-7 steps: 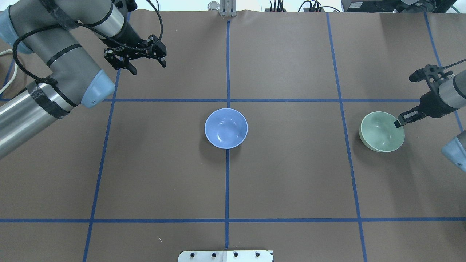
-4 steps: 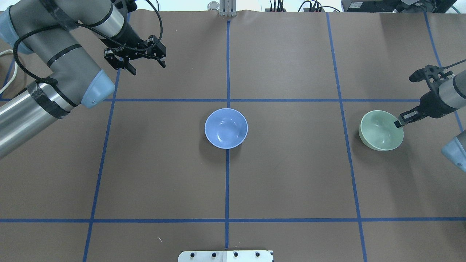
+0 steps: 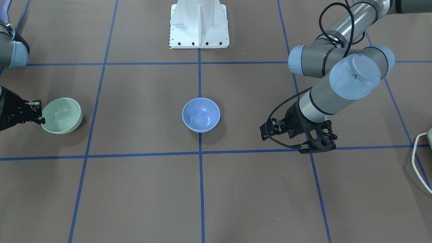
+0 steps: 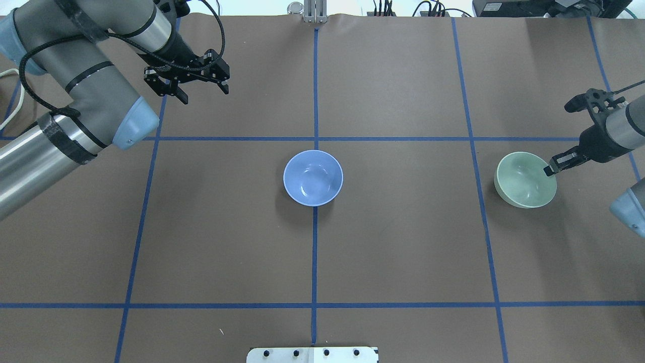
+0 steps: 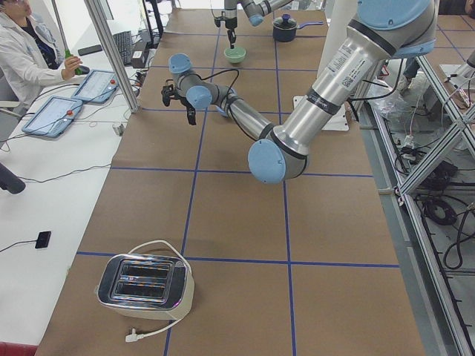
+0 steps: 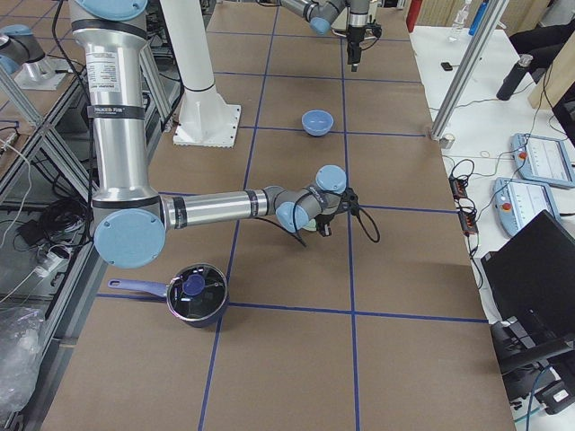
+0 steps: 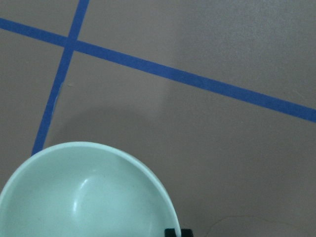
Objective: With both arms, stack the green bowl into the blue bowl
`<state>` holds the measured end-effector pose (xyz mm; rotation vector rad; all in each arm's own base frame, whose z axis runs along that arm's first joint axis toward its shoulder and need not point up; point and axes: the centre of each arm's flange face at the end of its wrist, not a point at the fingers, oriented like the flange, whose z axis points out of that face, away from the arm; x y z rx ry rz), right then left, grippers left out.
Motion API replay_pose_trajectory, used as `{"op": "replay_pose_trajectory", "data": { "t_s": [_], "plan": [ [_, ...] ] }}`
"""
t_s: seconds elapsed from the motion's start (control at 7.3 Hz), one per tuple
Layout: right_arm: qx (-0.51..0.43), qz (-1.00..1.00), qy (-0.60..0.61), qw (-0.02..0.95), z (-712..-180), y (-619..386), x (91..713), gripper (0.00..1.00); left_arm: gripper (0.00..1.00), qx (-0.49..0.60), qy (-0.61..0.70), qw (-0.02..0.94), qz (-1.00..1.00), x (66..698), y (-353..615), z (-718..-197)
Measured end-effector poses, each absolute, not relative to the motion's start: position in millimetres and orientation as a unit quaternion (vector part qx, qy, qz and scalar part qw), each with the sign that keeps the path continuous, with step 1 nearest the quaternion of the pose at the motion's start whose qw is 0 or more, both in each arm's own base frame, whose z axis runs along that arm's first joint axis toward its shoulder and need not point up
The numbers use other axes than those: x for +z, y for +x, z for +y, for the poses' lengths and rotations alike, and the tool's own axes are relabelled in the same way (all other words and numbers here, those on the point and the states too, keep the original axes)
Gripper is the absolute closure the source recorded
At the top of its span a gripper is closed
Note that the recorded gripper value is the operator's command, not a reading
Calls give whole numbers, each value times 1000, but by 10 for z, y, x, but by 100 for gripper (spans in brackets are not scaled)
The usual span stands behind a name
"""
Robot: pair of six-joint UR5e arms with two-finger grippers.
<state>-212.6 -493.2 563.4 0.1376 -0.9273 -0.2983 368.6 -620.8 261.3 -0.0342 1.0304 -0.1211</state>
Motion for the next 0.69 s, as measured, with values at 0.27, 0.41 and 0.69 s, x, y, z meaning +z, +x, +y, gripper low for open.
{"op": "replay_pose_trajectory", "data": {
  "t_s": [0.27,0.41,0.69],
  "plan": [
    [-147,-453,69,876,-4977,-2163,5527,88,2,-58,-17,869,492,2617,3687,-6210],
    [-147,-456,73,874,-5021,-2190,5448,88,2,-58,-17,868,492,2615,3685,-6210],
    [-130,-466,77,872,-5175,-2281,5175,88,2,-56,-14,869,492,2625,3666,-6211]
  ]
}}
